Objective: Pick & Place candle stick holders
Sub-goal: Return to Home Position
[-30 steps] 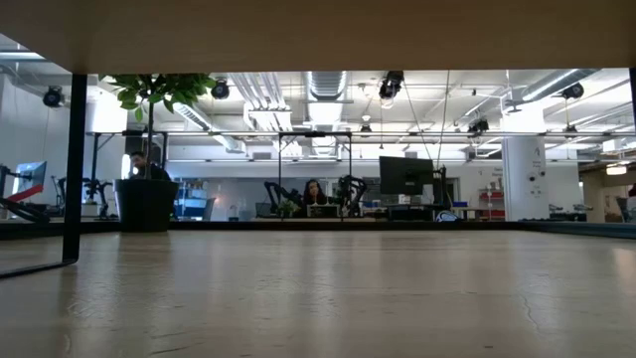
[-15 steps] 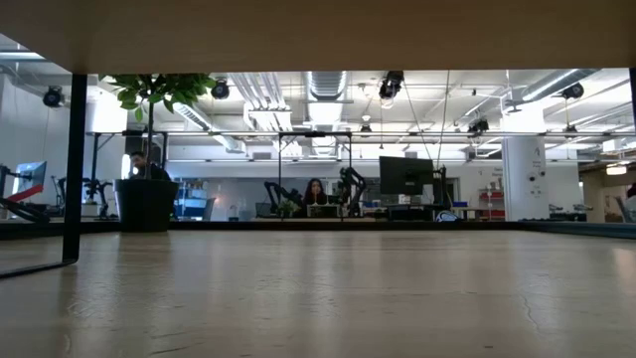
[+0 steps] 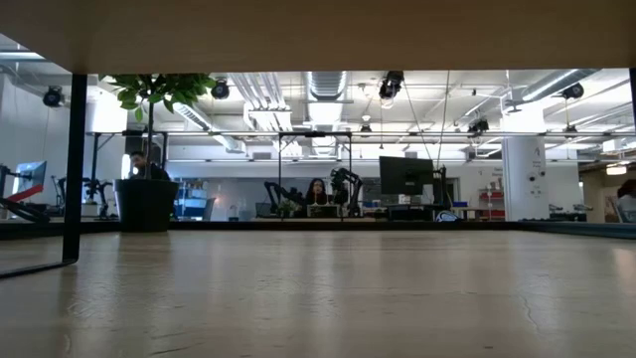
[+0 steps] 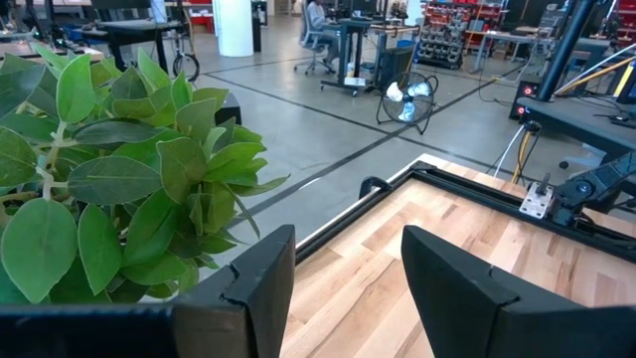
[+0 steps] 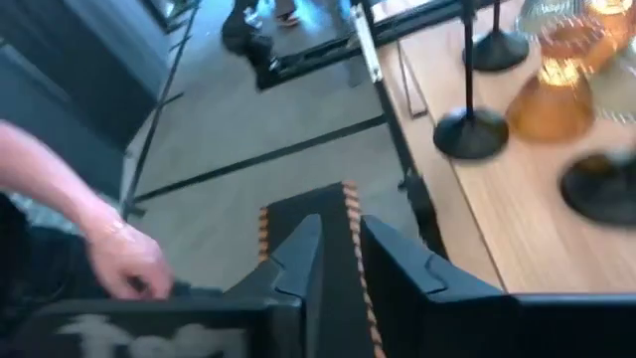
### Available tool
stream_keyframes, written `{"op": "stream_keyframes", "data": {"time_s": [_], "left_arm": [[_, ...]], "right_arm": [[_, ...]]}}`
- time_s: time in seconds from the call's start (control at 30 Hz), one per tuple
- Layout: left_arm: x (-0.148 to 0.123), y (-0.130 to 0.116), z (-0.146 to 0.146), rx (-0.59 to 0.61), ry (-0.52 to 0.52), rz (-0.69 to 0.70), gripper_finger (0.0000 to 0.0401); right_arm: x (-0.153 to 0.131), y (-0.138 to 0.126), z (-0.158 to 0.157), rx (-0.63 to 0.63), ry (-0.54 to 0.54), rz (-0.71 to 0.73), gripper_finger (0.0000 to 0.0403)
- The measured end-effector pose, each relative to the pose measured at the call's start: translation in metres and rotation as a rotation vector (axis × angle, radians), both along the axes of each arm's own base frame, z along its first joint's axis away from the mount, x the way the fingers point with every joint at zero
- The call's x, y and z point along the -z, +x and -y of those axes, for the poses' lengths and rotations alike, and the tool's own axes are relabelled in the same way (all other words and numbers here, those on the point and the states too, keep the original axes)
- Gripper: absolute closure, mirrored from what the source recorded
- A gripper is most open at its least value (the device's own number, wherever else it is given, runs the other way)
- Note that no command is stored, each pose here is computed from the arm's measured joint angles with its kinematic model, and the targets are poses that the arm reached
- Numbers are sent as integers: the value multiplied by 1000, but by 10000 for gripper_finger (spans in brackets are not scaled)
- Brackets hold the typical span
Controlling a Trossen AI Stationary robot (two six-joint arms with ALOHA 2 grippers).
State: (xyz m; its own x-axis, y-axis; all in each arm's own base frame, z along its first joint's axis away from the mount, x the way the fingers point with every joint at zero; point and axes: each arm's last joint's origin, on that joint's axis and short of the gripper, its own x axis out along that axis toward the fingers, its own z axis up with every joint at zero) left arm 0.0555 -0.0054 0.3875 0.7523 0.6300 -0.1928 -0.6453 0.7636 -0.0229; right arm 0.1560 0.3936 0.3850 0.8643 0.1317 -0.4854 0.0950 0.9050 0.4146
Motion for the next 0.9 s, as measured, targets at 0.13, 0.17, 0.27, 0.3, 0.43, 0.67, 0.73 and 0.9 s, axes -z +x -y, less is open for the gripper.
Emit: {"op": "stream_keyframes", "data": {"time_s": [0.13,0.17,0.27,0.3,0.43,0.67,0.73,0.9], "left_arm": [[0,0,0,0,0,0,211],[0,0,0,0,0,0,210],[0,0,0,1,2,-4,211],[0,1,0,3,2,-6,211],[1,2,1,5,4,-13,211],[1,3,2,5,6,-16,211],[1,3,2,5,6,-16,211],[1,3,2,5,5,-15,211]], "right_arm": [[-12,-46,10,-33,-1,-30,375],[-12,-53,14,-20,-22,-23,385],[-19,-72,32,16,-85,13,392],[-19,-73,38,34,-127,22,394],[-12,-75,42,-25,-255,-16,395],[-5,-77,43,-69,-307,-62,395],[-5,-71,45,-83,-331,-89,395],[-12,-45,44,-223,-355,-178,395]]}}
